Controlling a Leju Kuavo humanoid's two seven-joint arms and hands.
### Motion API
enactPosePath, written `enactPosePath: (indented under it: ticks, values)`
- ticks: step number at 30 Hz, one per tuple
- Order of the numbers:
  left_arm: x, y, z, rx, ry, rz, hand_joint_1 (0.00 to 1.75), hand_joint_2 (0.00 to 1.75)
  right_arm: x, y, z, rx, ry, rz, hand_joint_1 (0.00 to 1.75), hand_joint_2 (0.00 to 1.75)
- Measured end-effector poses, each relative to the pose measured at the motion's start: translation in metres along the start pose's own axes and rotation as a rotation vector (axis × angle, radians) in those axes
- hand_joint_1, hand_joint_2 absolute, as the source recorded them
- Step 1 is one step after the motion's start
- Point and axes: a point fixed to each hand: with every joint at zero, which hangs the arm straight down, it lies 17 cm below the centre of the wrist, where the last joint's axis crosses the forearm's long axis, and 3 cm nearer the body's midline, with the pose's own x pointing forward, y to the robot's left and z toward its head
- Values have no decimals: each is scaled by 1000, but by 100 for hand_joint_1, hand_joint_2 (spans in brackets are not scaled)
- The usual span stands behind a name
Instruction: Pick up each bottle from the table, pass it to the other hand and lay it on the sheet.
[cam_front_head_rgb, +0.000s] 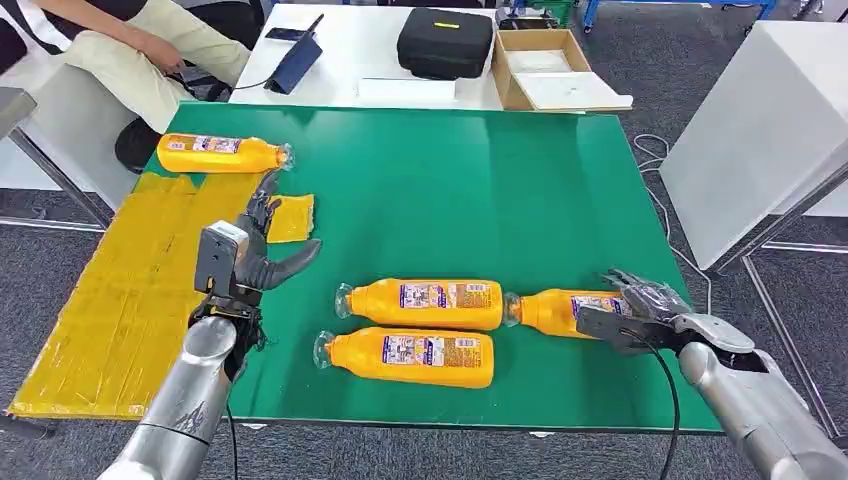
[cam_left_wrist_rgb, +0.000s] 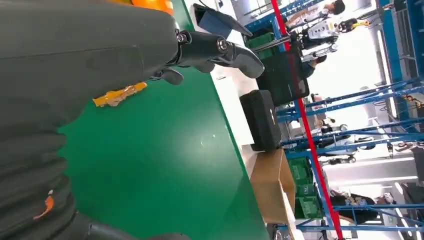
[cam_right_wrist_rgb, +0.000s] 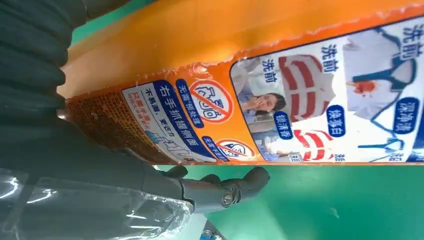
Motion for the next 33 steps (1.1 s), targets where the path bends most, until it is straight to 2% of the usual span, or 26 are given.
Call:
enactPosePath:
  ticks: [1,3,4,13,26,33]
  values:
    - [0,0,0,0,0,1,0,175,0,0,0,-1,0,-1,140,175]
    - [0,0,0,0,0,0,0,175,1,-1,0,-4,-1,0,152,175]
    - [0,0,0,0,-1,0,0,175,2,-1,-1,-9,-2,1,164,175]
    - [0,1,1,2,-2,0,0,175,9,-12,-7,-75,12,-15,175,175]
    - [-2,6,3,14,7,6,0,175,30,-26,-18,-151,31,-86,175,175]
    - [-13,9,19,29,49,-10,0,175,53,-60,-16,-349,46,-162,175,175]
